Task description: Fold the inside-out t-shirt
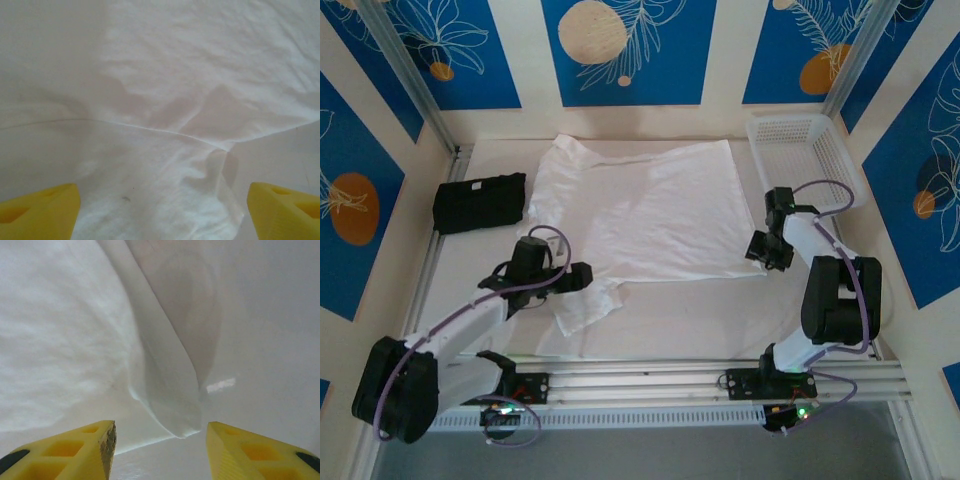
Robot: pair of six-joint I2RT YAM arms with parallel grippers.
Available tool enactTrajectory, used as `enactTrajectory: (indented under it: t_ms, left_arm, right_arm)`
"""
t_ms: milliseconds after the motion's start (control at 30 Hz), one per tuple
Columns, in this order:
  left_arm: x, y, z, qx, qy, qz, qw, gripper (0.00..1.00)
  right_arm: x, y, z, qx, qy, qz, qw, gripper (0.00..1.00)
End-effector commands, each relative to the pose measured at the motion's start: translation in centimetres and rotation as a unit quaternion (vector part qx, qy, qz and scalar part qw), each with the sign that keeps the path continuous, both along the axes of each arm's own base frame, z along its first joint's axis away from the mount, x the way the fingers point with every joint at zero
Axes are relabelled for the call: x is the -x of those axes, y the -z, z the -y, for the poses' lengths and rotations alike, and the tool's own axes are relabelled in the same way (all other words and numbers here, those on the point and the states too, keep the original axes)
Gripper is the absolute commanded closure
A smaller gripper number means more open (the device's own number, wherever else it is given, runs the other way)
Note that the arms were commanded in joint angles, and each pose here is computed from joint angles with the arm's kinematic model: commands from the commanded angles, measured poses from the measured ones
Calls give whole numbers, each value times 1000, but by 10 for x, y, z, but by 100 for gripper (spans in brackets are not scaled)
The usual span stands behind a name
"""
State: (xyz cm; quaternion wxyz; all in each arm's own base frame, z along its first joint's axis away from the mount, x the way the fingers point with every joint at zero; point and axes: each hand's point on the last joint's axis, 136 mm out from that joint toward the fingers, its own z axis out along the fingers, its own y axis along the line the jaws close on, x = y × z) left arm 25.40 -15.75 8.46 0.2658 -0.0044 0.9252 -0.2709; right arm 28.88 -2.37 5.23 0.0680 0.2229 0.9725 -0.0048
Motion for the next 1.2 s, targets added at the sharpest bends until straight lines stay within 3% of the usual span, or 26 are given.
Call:
enactTrajectory:
  t_ms: [0, 367, 533, 667, 933, 1167]
  left_arm:
    - [10, -6, -7, -24, 8, 0, 1000, 14]
    - [14, 5, -9, -30, 7, -7, 999, 15]
    - [26, 18, -13, -56, 1, -38, 998, 20]
    - [44, 27, -20, -111, -12, -46, 993, 28]
    - [100, 47, -41, -176, -44, -101, 978, 34]
    - [114, 62, -24, -156, -13, -139, 978, 43]
  right_arm:
    - [17, 13, -2, -30, 31, -34, 998, 49]
    - [2, 38, 6, -48, 44, -46, 997, 56]
    - [-6, 33, 3, -57, 41, -20, 997, 79]
    - [-8, 26, 1, -56, 31, 5, 998, 91]
    - [-10, 15, -7, -74, 23, 53, 996, 97]
    - [-14, 6, -10, -83, 16, 73, 994, 98]
